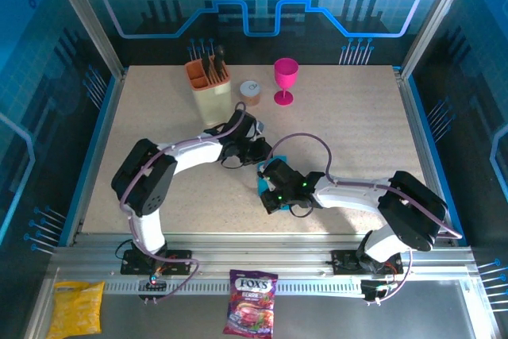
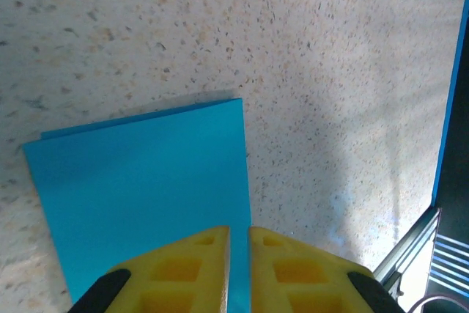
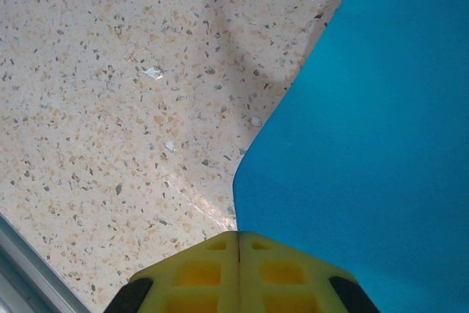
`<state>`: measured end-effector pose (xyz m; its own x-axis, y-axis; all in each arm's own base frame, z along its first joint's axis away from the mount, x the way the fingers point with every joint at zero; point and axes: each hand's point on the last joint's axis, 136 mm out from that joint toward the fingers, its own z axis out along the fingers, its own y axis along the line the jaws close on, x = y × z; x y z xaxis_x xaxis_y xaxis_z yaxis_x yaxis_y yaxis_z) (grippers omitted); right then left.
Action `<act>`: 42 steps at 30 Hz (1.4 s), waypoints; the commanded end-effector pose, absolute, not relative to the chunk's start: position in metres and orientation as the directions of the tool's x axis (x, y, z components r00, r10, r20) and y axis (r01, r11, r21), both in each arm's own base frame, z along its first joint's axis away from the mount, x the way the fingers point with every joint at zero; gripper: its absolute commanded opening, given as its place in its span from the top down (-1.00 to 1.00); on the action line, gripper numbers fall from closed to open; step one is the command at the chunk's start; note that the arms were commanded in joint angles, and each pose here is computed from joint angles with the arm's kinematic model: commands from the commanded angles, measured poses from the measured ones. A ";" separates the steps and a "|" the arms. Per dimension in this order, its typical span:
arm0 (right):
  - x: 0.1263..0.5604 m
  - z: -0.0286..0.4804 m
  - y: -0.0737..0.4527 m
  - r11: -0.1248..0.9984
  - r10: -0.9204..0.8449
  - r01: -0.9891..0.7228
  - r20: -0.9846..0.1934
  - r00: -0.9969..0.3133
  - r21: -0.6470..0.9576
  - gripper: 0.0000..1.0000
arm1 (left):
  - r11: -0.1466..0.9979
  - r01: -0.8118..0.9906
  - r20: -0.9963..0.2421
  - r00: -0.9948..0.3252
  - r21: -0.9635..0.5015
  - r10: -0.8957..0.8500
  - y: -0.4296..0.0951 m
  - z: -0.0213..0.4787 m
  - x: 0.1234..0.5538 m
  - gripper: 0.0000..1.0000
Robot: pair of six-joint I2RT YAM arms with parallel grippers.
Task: Fold a paper plane with a square sheet of paper (pick it up from the middle)
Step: Third fold the triangle at the center of the table.
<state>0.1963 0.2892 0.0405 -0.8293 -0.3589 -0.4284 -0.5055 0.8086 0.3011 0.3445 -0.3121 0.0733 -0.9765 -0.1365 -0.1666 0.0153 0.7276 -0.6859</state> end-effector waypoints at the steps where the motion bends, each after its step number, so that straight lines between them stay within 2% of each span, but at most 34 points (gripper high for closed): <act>1: 0.198 0.046 0.289 0.801 -0.342 -0.500 -0.434 -0.833 0.328 1.00 | 0.703 0.089 -0.166 -0.985 -0.705 -0.043 -0.323 0.077 0.342 0.71; 16: 0.201 0.043 0.287 0.795 -0.326 -0.487 -0.423 -0.846 0.362 1.00 | 0.715 0.109 -0.123 -0.992 -0.691 0.032 -0.333 0.037 0.338 0.74; 25: 0.210 0.046 0.282 0.789 -0.303 -0.471 -0.417 -0.857 0.395 1.00 | 0.762 0.116 -0.104 -0.992 -0.637 0.064 -0.326 0.015 0.327 0.82; 42: 0.231 0.047 0.260 0.805 -0.234 -0.410 -0.405 -0.884 0.429 1.00 | 0.809 0.102 -0.096 -0.994 -0.579 0.057 -0.312 0.000 0.321 0.96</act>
<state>0.2298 0.2637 0.0447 -0.8872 -0.2340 -0.3977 -0.4022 0.8147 0.4178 0.3311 -0.3227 0.0158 -0.9918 0.0432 -0.1206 0.1103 0.7666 -0.6325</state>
